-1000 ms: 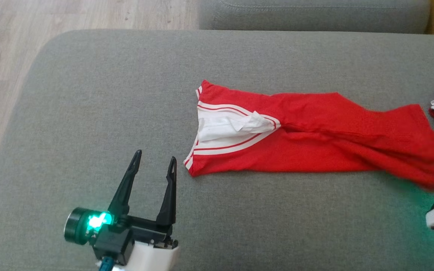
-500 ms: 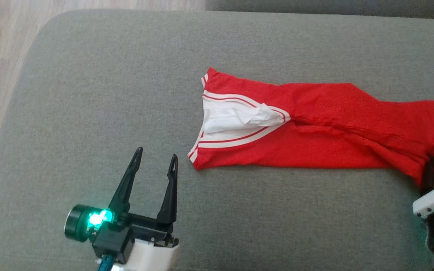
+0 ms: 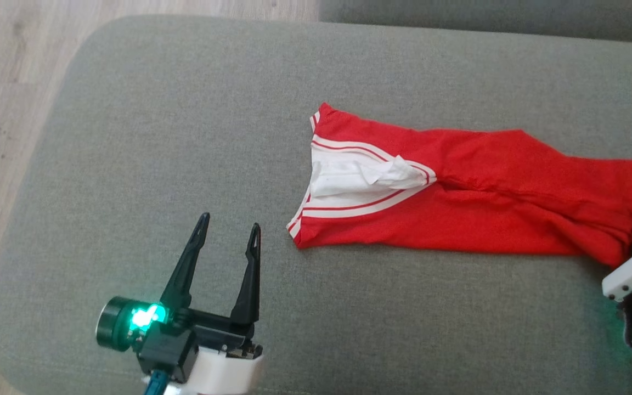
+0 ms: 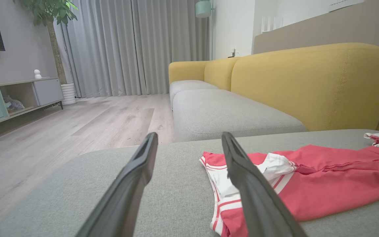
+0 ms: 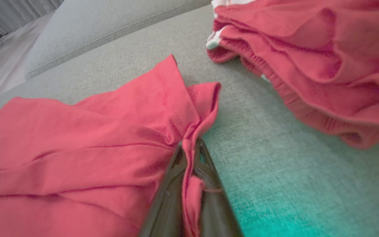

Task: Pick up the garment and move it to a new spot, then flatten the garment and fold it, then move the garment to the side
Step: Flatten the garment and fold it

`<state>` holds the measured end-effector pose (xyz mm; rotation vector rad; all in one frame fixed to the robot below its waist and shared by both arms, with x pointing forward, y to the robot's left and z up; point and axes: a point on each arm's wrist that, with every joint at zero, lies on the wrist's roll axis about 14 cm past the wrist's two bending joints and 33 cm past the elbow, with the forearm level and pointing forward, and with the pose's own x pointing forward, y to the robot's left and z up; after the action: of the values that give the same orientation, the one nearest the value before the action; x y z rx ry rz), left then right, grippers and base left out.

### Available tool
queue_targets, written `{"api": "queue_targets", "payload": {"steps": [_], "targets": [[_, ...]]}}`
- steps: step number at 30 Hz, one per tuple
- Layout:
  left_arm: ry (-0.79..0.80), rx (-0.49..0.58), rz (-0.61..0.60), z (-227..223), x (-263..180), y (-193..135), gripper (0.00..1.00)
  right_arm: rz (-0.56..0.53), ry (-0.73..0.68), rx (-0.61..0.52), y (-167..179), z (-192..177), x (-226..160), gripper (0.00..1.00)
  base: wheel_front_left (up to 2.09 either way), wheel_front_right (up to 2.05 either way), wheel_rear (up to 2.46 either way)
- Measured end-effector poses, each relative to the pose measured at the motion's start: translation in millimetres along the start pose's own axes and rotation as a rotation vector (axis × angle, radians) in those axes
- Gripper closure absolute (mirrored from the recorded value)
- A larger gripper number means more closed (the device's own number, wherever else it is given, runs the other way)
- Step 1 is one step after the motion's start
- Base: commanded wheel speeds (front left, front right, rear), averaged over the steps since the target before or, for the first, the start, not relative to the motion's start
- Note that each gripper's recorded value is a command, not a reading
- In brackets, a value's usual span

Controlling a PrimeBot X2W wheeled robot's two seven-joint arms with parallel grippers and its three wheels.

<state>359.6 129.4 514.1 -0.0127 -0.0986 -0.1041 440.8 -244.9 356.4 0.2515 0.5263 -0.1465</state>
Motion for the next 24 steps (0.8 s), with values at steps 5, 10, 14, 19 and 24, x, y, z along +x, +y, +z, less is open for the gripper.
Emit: {"api": "queue_targets", "payload": {"steps": [5, 10, 14, 19, 24], "targets": [[-0.037, 0.003, 0.0, 12, -5, -1, 0.0, 0.04, -0.109, -0.021, 11, 30, -7, 1.0, 0.0, 0.0, 0.0], [-0.064, -0.002, 0.0, 22, -14, -3, 0.0, 0.189, -0.289, -0.015, 62, 103, -20, 1.0, 0.0, 0.0, 0.0], [-0.074, -0.007, 0.012, 26, -23, -2, 0.0, 0.359, -0.362, -0.033, 127, 136, -36, 1.0, 0.0, 0.0, 0.0], [-0.076, -0.009, 0.064, 28, -34, 11, 0.0, 0.58, -0.326, -0.089, 217, 126, -59, 1.0, 0.0, 0.0, 0.0], [-0.064, -0.017, 0.113, 25, -43, 23, 0.0, 0.737, -0.205, -0.176, 286, 80, -73, 1.0, 0.0, 0.0, 0.0]]}}
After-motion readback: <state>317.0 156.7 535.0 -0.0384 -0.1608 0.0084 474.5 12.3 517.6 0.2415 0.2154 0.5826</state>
